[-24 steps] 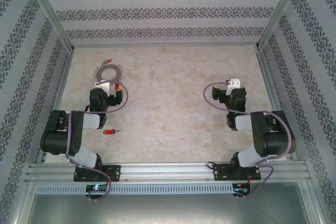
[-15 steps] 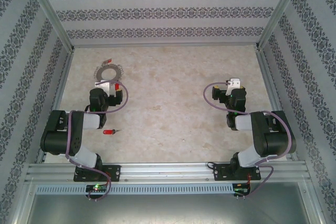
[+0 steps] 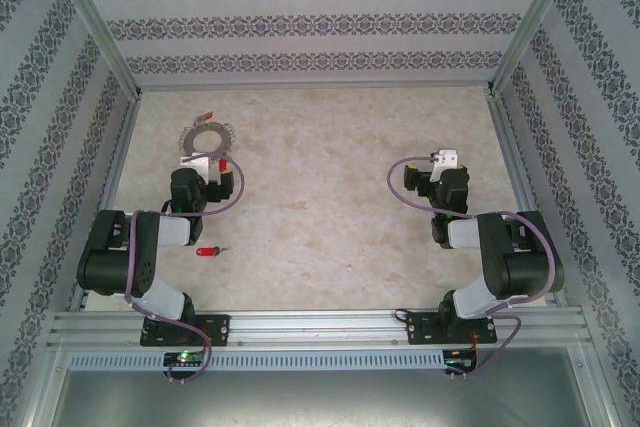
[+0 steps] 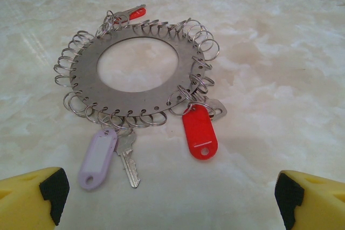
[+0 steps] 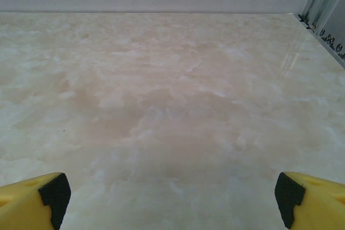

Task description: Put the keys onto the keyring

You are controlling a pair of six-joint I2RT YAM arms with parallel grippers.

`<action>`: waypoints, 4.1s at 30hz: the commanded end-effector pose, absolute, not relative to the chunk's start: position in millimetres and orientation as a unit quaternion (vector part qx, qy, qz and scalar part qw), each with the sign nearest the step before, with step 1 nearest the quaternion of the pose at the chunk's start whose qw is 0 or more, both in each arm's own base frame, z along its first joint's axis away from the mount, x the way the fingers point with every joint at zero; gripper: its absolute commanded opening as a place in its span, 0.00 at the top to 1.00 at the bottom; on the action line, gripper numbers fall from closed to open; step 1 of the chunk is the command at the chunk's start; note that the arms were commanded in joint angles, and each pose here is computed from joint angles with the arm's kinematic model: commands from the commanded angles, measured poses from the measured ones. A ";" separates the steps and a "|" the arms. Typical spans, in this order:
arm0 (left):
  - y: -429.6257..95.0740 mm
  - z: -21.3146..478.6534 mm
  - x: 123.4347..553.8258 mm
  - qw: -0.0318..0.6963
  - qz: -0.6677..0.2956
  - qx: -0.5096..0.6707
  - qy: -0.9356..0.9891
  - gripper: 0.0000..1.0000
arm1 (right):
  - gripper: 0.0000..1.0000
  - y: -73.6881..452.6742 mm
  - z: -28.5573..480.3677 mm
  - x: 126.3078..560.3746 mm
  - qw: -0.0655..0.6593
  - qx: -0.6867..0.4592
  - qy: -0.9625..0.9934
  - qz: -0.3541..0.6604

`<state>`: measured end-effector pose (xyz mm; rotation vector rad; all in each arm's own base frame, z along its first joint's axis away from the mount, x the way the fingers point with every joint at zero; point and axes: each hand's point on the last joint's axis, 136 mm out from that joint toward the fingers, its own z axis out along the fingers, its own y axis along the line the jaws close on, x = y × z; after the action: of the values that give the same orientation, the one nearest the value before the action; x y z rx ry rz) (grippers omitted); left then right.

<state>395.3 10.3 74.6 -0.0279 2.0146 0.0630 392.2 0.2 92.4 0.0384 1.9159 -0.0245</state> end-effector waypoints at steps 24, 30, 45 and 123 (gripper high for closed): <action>-14.9 188.0 466.8 0.357 -0.002 -0.112 0.928 0.01 | 0.02 -69.5 214.5 363.1 0.515 0.250 0.815 -0.092; -48.5 136.6 522.0 0.345 -0.119 -0.095 0.926 0.01 | 0.02 -45.2 201.6 361.9 0.453 0.272 0.845 0.081; -68.2 44.0 553.0 0.269 -0.178 -0.100 0.941 0.01 | 0.02 -12.3 164.3 355.8 0.406 0.245 0.873 0.117; -137.2 154.7 323.4 0.218 -0.254 -0.089 0.938 0.01 | 0.77 312.4 54.9 358.5 0.249 -0.366 0.885 0.143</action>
<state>330.3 -142.8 160.6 -0.1660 2.5496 -0.6693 344.2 314.4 51.1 -0.9750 2.4408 0.4369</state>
